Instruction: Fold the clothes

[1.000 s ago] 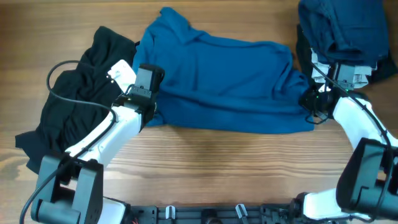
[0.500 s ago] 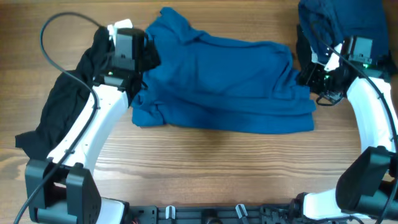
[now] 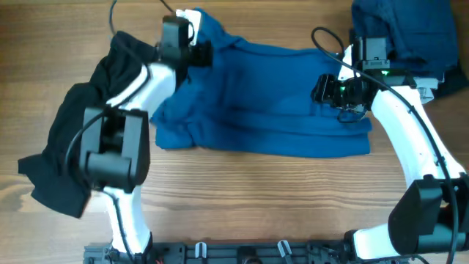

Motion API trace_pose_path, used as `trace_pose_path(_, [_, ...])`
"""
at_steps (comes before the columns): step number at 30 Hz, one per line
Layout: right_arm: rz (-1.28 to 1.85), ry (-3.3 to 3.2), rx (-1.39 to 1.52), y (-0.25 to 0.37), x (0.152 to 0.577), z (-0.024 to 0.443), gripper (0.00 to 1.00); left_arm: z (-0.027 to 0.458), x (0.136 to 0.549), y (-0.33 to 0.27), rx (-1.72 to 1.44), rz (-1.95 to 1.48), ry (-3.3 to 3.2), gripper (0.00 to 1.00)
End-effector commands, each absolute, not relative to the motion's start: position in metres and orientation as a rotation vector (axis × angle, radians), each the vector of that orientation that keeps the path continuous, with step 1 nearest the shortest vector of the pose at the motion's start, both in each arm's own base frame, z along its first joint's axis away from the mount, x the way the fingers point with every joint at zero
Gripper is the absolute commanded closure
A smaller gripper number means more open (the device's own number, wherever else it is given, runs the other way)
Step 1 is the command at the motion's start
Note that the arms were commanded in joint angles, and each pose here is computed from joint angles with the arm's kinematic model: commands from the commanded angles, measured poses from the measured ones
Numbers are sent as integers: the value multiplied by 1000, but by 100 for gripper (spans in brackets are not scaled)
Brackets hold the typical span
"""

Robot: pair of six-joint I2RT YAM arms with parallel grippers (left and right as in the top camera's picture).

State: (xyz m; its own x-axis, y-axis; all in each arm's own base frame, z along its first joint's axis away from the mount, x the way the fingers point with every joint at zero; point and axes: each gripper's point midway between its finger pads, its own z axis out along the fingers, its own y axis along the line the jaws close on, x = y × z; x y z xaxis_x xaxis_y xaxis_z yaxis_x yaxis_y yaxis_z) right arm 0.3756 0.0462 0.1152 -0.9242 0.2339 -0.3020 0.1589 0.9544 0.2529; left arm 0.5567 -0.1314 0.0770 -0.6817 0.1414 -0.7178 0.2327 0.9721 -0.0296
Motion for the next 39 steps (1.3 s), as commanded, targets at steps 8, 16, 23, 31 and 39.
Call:
trace_pose_path(8, [285,2798,305,43,373,112,31,108,640,-180,305,-218,2317,14])
trace_pose_path(16, [252,2828,312,39,364,98,30,72,679,-152,31,-227,2244,19])
trace_pose_path(23, [244,2814,312,38,368,99,30,46,692,-140,-13,-163,2209,20])
trace_pose_path(31, [244,2814,312,38,368,99,30,28,704,-114,-59,-150,2180,21])
trace_pose_path(39, [251,2814,316,39,367,99,30,13,707,-115,-44,-217,2178,26])
